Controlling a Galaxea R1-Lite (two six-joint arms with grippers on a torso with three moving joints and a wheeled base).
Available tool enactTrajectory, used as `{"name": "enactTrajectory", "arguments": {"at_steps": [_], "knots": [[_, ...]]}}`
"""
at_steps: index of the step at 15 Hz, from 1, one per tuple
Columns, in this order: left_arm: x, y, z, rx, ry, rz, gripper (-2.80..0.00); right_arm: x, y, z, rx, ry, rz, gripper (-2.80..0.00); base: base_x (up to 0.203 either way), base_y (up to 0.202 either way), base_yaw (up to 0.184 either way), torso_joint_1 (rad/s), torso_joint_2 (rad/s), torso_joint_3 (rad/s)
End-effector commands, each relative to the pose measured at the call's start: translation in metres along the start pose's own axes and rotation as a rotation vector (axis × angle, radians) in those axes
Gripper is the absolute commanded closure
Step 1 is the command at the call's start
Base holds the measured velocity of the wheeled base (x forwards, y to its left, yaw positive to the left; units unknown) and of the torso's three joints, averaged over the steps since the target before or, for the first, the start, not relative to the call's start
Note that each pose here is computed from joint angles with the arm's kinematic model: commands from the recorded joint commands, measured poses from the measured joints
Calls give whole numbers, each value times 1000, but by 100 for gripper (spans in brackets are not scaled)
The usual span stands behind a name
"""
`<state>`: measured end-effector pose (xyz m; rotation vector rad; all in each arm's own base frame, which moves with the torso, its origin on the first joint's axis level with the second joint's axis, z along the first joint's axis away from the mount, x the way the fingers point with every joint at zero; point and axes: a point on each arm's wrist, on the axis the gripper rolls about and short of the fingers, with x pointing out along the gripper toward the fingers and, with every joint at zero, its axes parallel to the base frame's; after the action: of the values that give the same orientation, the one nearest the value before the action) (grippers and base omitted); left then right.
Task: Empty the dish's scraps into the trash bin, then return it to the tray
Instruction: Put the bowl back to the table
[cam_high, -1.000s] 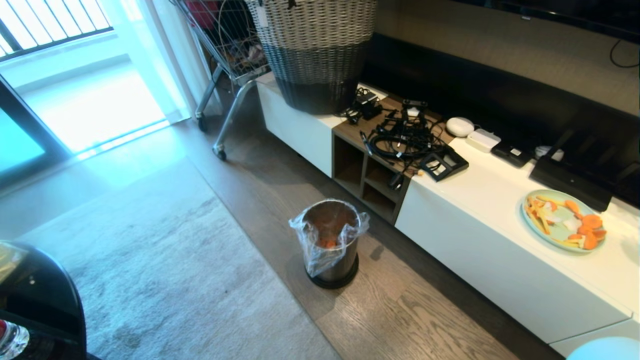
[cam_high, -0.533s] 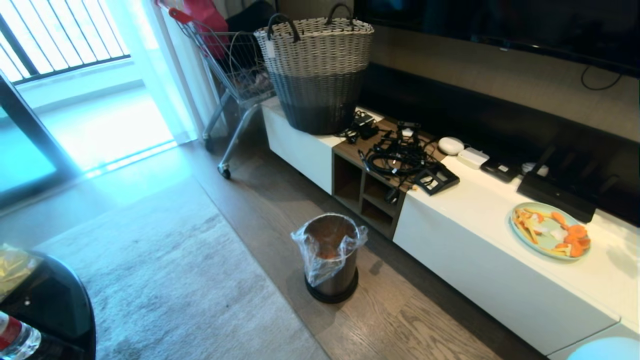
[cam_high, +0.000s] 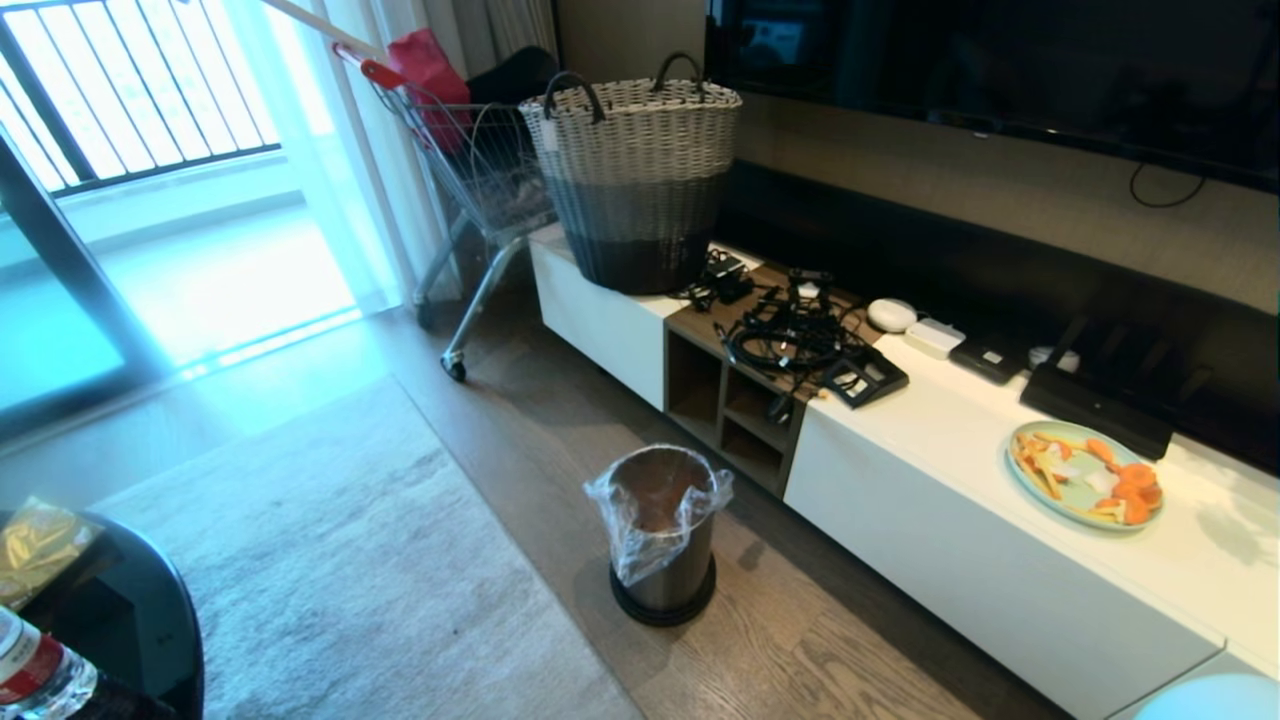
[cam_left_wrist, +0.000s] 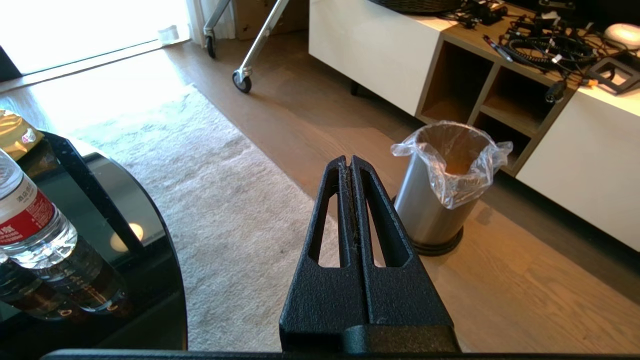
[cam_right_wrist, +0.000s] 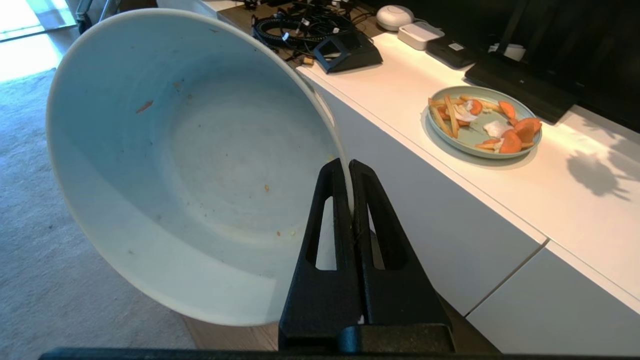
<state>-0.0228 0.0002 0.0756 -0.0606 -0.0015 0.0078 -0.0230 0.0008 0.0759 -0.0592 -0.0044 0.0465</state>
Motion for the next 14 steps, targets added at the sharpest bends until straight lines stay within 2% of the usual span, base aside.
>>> {"name": "enactTrajectory", "arguments": {"at_steps": [1,14], "knots": [[0,0,0,-1,0,0,0,0,0,0,-1,1,1,0,0,0,0,0,0,0],[0,0,0,1,0,0,0,0,0,0,-1,1,1,0,0,0,0,1,1,16]]}}
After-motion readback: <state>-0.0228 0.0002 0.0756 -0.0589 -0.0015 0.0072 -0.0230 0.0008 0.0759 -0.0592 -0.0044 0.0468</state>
